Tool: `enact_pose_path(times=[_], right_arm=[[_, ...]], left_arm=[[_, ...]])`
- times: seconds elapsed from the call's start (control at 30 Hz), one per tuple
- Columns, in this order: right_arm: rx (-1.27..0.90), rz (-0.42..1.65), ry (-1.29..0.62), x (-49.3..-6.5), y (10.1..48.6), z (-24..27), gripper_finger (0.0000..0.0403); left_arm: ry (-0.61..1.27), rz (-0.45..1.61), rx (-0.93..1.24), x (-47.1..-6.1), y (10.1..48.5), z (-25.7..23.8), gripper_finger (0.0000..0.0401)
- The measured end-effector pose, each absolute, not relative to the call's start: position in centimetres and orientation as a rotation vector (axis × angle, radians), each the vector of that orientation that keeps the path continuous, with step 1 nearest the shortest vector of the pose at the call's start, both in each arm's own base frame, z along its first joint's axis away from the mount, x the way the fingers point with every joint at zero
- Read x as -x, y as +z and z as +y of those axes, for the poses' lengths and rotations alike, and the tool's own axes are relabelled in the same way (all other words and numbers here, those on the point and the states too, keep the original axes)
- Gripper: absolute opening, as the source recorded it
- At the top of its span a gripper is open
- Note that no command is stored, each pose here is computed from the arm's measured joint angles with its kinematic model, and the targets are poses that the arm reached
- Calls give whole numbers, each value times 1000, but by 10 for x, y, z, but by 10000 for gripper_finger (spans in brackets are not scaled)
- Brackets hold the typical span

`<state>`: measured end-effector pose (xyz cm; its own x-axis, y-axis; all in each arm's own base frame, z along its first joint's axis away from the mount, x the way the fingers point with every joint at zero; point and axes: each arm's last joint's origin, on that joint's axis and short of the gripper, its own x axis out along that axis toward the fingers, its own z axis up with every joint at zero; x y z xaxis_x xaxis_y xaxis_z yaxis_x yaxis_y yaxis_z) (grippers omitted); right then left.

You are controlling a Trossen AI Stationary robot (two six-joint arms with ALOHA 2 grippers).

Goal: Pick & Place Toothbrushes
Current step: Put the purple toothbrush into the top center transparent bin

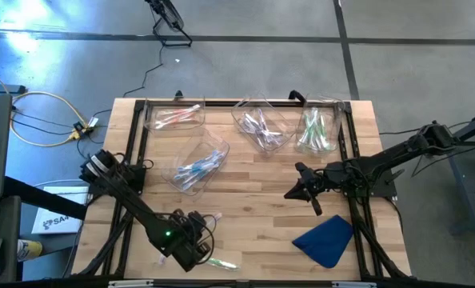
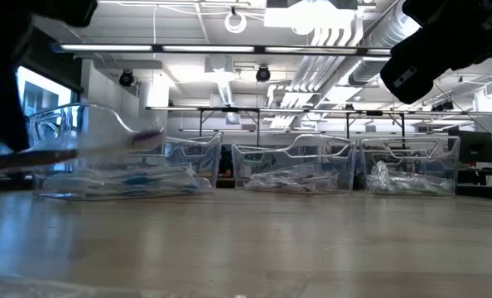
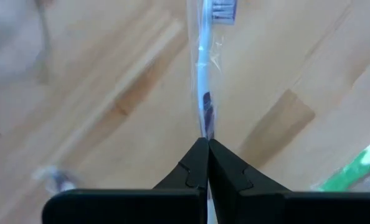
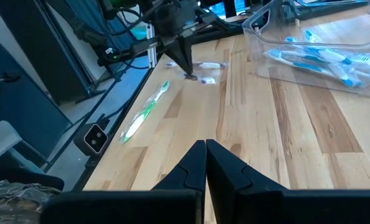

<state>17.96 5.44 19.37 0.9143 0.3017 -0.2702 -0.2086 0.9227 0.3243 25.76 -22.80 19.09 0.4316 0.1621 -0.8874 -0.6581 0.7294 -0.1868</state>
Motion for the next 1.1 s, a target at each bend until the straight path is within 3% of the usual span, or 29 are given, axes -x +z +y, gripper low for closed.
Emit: enact_pose_path(times=[0.33, 0.77, 1.1], right_arm=[[-277, 312, 269, -180, 195, 54, 3], [-279, 273, 309, -181, 199, 55, 3], [-246, -4, 421, -182, 225, 58, 3]], left_arm=[[475, 897, 406, -282, 222, -215, 0], [304, 737, 96, -344, 299, -173, 0], [139, 442, -134, -388, 355, -132, 0]])
